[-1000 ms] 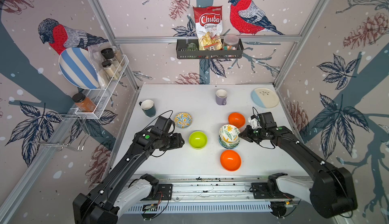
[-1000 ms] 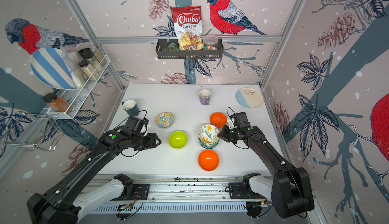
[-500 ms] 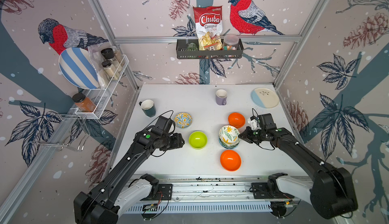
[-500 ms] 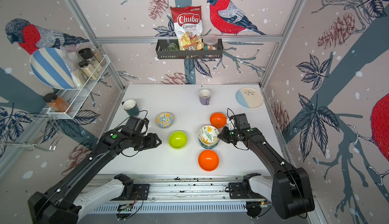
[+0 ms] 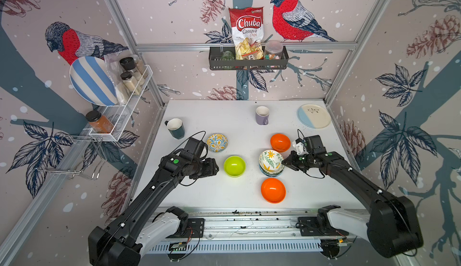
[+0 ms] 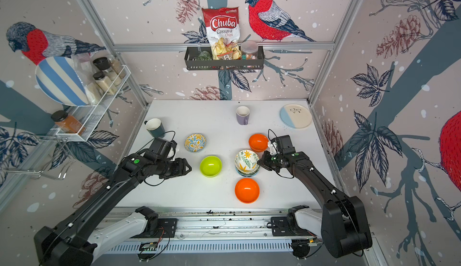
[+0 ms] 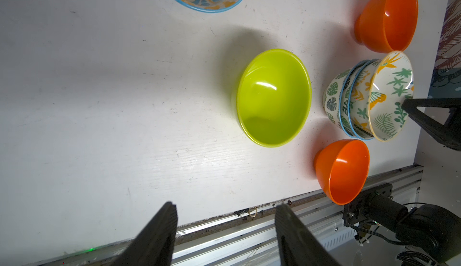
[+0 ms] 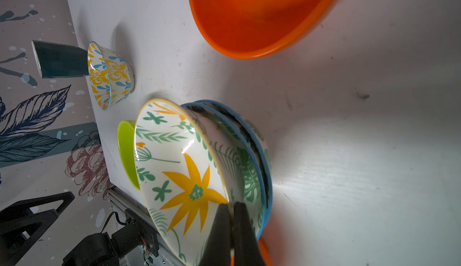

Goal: Stack the bowls
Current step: Place the bowl on the bowl.

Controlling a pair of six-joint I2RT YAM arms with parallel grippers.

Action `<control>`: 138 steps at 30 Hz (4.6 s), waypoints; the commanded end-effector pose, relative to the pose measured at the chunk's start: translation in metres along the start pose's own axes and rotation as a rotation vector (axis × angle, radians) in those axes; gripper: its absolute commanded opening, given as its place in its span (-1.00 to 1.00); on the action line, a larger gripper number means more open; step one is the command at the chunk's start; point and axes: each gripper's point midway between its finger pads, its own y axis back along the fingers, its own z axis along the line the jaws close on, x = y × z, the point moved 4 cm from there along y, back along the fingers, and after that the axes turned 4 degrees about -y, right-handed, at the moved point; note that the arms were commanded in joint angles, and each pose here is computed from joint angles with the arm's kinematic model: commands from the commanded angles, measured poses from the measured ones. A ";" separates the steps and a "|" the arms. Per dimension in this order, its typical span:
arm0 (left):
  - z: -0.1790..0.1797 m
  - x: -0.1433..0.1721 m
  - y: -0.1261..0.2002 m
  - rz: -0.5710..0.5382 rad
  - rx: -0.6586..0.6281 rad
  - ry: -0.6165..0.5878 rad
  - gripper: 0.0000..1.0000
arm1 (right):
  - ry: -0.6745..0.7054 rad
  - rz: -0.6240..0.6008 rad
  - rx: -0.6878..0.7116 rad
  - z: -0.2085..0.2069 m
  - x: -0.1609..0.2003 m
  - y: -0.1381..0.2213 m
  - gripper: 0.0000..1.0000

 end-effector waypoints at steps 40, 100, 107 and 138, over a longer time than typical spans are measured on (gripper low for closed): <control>-0.001 0.003 0.001 0.004 0.016 -0.007 0.29 | 0.024 0.017 -0.008 0.003 0.005 0.000 -1.00; -0.003 0.004 -0.001 0.013 0.022 -0.013 0.31 | -0.006 0.038 0.005 -0.001 0.005 -0.006 -0.74; -0.003 0.004 -0.001 0.013 0.023 -0.013 0.31 | -0.007 0.031 0.006 -0.001 0.004 -0.003 -0.69; 0.019 -0.067 -0.009 -0.175 -0.141 0.133 0.27 | -0.132 -0.303 0.191 -0.046 -0.034 0.050 0.44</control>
